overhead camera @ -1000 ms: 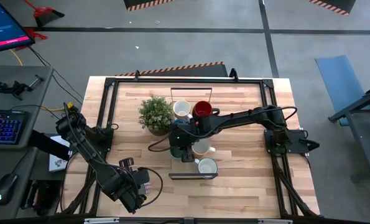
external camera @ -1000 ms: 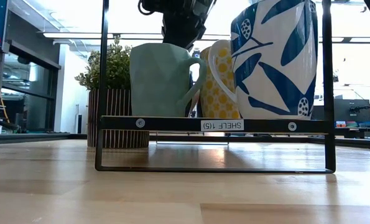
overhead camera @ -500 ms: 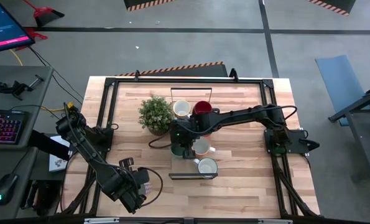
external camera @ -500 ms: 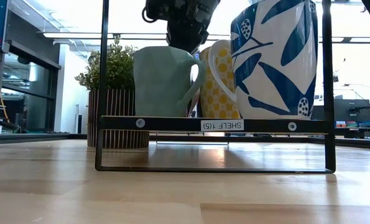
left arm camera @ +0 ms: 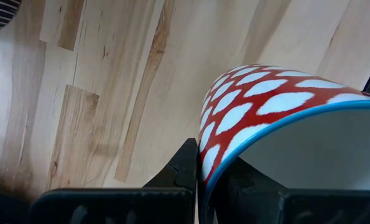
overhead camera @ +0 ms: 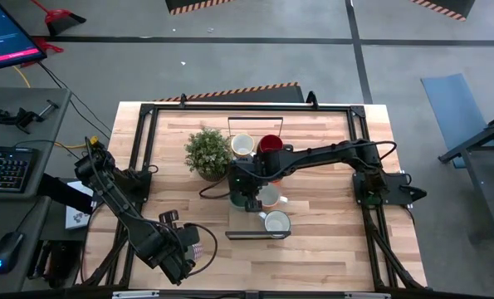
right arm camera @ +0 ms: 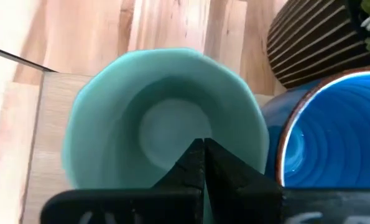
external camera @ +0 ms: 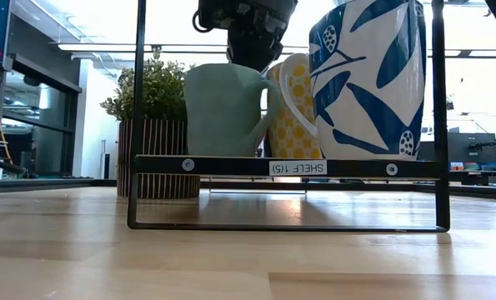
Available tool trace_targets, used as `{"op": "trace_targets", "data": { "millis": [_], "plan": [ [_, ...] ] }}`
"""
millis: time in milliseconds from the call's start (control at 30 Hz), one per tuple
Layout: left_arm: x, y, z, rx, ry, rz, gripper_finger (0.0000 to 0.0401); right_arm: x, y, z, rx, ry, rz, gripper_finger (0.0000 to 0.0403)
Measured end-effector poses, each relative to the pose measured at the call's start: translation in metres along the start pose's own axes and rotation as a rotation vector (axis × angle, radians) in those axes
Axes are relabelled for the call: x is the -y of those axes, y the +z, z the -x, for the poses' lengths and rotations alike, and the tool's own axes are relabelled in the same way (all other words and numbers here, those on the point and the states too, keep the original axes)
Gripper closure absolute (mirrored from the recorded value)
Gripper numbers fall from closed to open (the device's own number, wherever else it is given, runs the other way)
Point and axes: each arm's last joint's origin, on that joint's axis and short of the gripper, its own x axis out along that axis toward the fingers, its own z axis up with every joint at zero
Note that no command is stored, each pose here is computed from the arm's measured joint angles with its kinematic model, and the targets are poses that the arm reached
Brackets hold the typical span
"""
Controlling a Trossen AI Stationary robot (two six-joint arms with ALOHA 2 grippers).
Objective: Place coffee mugs
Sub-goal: Put the patterned red mug on the shelf
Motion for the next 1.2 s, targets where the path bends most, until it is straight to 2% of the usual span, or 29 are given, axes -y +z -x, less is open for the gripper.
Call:
{"op": "trace_targets", "data": {
  "millis": [433, 767, 900, 1067, 1200],
  "plan": [
    [0.000, 0.000, 0.000, 0.000, 0.000, 0.001, 0.0390, 0.003, 0.000, 0.000, 0.000, -0.025, -0.006, 0.0403],
    [0.000, 0.000, 0.000, 0.008, 0.004, 0.000, 0.0390, -0.006, 0.002, 0.007, 0.033, 0.045, 0.011, 0.0403],
    [0.000, 0.000, 0.000, 0.008, 0.004, 0.000, 0.0390, -0.017, 0.005, 0.033, 0.096, 0.060, 0.025, 0.0403],
    [0.000, 0.000, 0.000, 0.008, 0.004, 0.000, 0.0390, -0.037, 0.003, 0.089, 0.223, 0.080, 0.072, 0.0403],
    [0.000, 0.000, 0.000, 0.008, 0.003, 0.002, 0.0390, -0.053, -0.004, 0.117, 0.263, 0.032, 0.104, 0.0403]
  ]
}}
